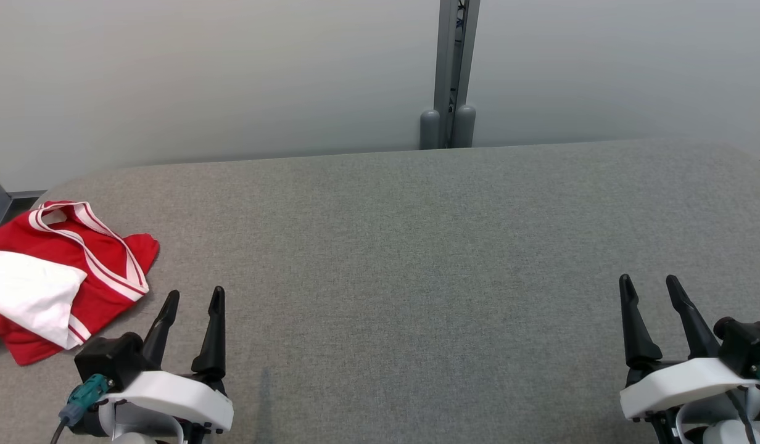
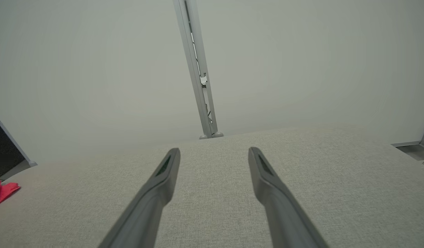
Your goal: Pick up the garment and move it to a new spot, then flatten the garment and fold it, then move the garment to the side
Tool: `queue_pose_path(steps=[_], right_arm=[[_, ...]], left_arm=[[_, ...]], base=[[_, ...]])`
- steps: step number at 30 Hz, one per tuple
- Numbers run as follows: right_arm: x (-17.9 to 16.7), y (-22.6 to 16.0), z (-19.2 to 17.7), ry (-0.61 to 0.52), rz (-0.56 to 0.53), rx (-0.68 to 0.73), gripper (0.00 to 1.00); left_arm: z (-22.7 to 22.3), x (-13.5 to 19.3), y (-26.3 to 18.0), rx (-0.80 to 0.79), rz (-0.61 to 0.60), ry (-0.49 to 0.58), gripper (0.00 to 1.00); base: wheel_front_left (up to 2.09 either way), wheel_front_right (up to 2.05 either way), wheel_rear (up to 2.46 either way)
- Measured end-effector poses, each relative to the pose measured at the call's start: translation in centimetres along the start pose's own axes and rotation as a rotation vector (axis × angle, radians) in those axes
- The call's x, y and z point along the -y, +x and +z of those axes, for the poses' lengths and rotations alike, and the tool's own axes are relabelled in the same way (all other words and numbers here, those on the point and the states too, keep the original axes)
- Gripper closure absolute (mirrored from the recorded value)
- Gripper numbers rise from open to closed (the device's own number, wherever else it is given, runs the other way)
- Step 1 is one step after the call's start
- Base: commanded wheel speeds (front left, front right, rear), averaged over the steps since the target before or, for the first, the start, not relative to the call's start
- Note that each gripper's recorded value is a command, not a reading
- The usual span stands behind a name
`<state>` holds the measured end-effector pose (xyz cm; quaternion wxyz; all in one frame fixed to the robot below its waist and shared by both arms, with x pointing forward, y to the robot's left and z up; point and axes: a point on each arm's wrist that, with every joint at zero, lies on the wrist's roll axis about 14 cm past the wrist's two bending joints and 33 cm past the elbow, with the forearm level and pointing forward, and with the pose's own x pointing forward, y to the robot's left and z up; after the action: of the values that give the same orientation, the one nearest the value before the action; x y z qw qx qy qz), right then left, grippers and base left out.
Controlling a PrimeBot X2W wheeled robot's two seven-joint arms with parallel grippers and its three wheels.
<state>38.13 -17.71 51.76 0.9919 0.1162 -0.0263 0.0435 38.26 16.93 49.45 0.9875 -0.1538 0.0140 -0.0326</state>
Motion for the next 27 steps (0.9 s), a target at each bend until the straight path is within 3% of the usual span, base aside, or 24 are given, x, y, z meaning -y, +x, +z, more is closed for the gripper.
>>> queue_pose_path(steps=[27], right_arm=[[-0.73, -0.06, -0.78, -0.145, 0.027, 0.003, 0.00]], left_arm=[[-0.71, 0.42, -0.06, 0.006, -0.027, 0.185, 0.00]], base=[[0.00, 0.00, 0.00]])
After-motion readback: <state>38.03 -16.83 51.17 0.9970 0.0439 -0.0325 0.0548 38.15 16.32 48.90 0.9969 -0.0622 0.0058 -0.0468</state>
